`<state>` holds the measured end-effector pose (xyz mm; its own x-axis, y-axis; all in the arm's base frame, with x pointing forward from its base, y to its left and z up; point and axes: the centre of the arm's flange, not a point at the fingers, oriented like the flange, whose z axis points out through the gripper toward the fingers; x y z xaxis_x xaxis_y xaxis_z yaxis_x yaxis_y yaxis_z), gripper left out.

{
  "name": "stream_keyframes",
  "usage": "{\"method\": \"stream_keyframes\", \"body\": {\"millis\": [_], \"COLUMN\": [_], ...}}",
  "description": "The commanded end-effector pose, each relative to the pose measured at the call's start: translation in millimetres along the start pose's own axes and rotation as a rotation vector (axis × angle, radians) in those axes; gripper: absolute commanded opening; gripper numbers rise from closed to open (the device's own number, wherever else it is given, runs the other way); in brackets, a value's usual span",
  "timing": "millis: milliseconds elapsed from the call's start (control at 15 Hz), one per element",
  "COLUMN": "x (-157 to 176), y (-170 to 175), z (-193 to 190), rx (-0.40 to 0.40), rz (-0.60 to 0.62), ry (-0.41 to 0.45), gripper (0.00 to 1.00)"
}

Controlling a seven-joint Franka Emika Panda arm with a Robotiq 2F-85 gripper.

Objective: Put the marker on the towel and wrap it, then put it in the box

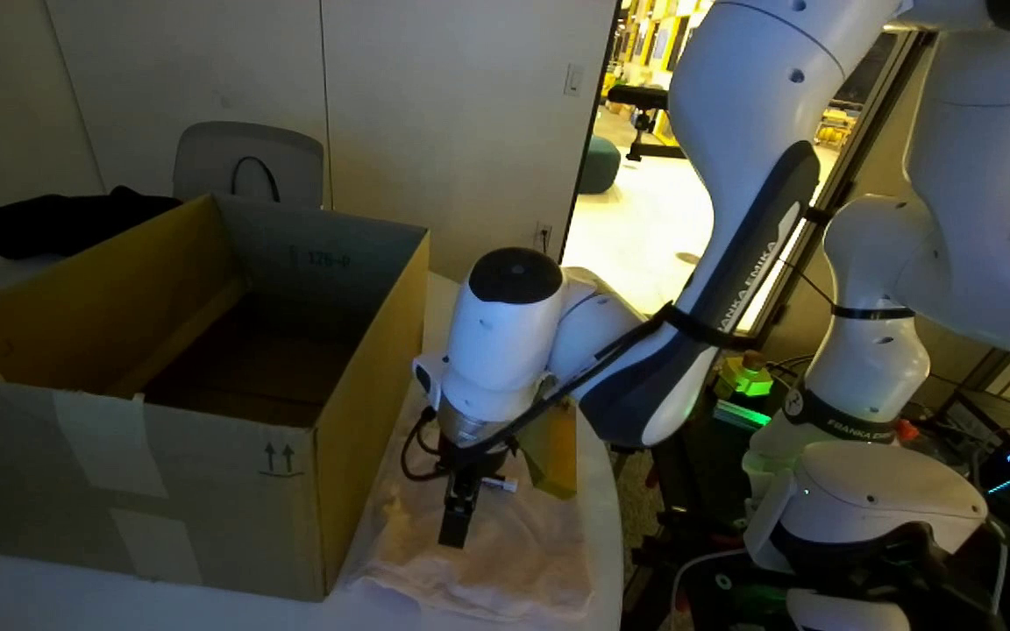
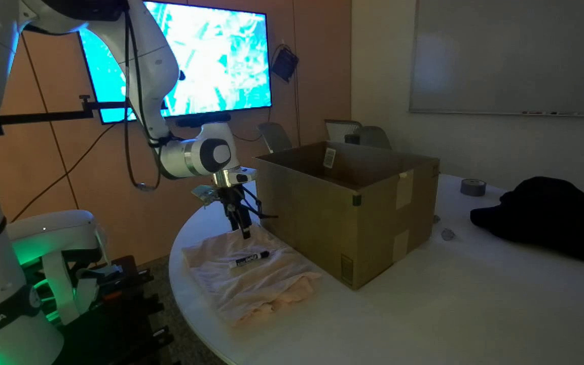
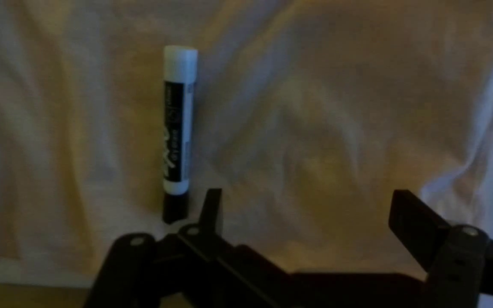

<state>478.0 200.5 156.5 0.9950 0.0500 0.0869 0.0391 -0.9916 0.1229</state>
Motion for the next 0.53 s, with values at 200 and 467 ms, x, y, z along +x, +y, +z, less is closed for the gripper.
{"method": "stream_keyframes", "body": {"millis": [200, 467], "x": [-25.3, -28.1], "y": [-60.2, -77.7], "z": [4.8, 22.7], "rx": [0.067, 0.057], "rz": [-0.118, -0.153], "ry": [0.027, 0.004], "gripper": [1.00, 1.00]}}
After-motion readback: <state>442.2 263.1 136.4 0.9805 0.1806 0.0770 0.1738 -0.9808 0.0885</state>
